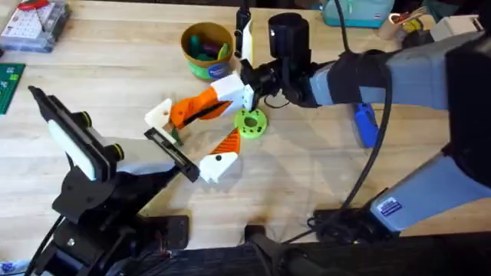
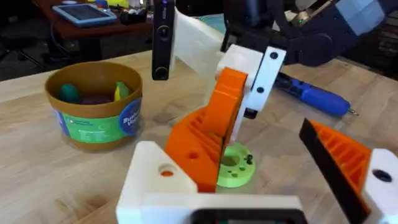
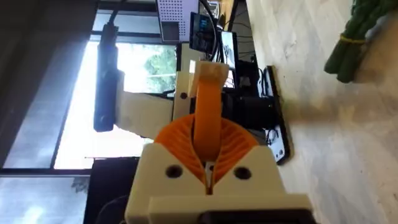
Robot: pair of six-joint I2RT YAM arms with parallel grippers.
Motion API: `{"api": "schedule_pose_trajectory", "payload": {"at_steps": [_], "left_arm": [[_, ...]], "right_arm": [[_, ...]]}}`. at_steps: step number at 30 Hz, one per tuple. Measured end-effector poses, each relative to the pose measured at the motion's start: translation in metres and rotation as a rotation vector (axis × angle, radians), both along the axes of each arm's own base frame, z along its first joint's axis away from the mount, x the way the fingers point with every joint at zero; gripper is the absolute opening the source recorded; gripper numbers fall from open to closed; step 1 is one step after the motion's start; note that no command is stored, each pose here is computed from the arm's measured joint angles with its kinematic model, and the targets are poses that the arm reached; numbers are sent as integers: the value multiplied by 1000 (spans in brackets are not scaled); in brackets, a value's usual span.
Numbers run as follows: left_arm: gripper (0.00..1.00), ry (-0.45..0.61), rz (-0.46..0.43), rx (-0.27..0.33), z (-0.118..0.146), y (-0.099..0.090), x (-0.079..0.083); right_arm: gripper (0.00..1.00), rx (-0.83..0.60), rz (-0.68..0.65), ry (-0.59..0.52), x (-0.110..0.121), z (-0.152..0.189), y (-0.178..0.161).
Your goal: Pick up the gripper from the table and insert it into the empty holder that is missing its gripper. Then pick up a screw, insert it into the mounting hole, and use the screwdriver to tighten it. Finally, clean up the table by picking up the vegetable and placing it into the bucket.
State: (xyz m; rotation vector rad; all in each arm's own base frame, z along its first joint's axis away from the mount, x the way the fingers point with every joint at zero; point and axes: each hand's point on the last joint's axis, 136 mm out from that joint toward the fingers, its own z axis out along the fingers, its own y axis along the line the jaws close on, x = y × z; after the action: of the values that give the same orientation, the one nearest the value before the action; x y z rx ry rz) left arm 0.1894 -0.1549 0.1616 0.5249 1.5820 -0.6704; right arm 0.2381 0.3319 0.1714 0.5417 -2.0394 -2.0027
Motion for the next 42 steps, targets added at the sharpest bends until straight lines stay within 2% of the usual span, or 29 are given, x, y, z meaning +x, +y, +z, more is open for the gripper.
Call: {"api": "schedule_pose_trajectory", "payload": {"at_steps": [11,24,26,42], "left_arm": [[987,0,-42,-3,1,-5,-5],[987,0,-118,-11,2,-14,-15],[986,1,-120,-12,2,-14,-15],[987,5,-106,-13,1,-13,-13]], "right_arm": [[17,-32,22,82,-4,-2,-3],[17,-36,59,106,-13,-3,-1],[17,-37,72,104,-18,-3,3],[8,-49,38,87,-13,-5,7]]}}
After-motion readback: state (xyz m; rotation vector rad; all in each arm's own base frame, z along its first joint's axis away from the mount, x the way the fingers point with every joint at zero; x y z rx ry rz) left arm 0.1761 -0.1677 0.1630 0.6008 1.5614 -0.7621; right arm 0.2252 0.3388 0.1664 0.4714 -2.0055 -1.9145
